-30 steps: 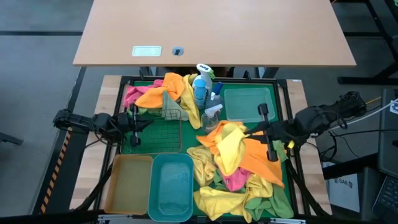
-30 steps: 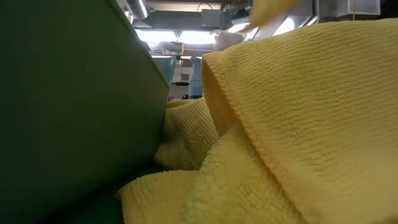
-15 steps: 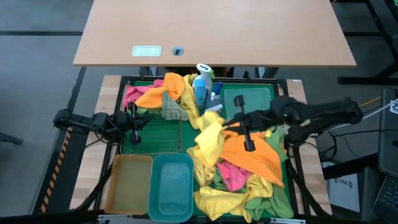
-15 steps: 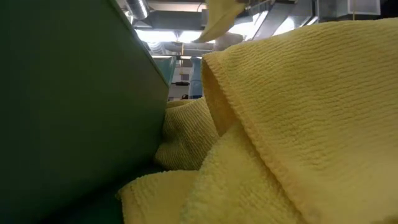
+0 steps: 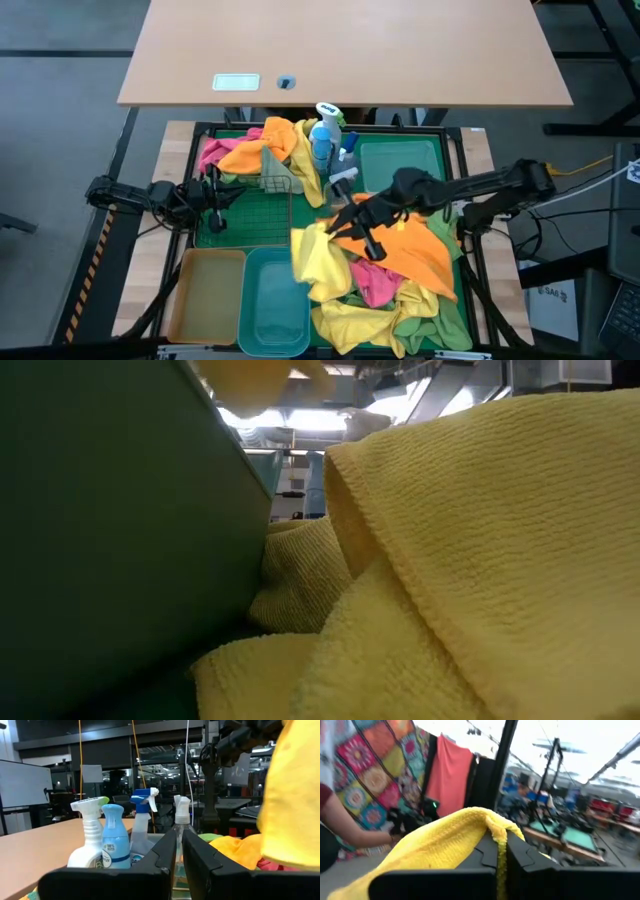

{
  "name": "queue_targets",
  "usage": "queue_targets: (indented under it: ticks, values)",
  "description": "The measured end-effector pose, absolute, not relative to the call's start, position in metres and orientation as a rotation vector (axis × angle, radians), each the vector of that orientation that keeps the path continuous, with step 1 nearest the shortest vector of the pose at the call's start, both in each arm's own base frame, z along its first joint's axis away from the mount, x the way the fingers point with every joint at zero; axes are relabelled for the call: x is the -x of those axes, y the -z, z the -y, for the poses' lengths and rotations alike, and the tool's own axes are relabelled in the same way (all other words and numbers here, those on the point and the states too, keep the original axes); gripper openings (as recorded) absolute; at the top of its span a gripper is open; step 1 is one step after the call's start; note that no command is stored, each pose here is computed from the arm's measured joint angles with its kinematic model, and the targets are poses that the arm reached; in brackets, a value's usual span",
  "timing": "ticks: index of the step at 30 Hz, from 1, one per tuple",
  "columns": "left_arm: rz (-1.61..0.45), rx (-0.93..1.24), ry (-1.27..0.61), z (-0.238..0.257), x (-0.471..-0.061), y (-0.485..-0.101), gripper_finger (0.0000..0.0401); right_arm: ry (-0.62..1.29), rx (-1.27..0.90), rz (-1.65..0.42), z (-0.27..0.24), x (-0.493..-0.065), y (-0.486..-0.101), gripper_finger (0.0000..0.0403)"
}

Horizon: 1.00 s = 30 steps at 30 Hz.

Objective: Sort microfiber towel by color & place in baskets
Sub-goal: Put the yellow towel into the blue bin

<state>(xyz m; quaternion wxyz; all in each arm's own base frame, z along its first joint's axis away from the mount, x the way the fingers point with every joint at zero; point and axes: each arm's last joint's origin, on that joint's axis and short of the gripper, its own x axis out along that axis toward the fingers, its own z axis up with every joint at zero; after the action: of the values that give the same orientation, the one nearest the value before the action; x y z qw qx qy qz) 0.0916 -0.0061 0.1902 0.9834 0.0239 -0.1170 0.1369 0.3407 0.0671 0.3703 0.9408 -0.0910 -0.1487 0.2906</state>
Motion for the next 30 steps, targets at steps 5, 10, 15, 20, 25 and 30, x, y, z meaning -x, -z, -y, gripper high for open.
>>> queue_targets:
  ticks: [5,10,15,20,25,30]
  values:
    - [0.235,-0.047,-0.276,0.006,-0.092,-0.190,0.0029,-0.638,0.131,0.302,-0.074,-0.360,-0.363,0.0005]
    - [0.235,-0.047,-0.276,0.006,-0.092,-0.190,0.0029,-0.671,0.109,0.236,-0.091,-0.384,-0.340,0.0005]
    - [0.234,-0.047,-0.276,0.006,-0.092,-0.190,0.0029,-0.689,0.106,0.208,-0.104,-0.404,-0.322,0.0005]
    - [0.234,-0.047,-0.276,0.006,-0.092,-0.190,0.0029,-0.622,0.094,0.152,-0.104,-0.425,-0.301,0.0005]
    - [0.234,-0.047,-0.276,0.006,-0.092,-0.190,0.0029,-0.560,0.084,0.072,-0.105,-0.433,-0.282,0.0005]
    - [0.234,-0.047,-0.276,0.006,-0.092,-0.190,0.0029,-0.494,0.080,-0.007,-0.103,-0.435,-0.273,0.0005]
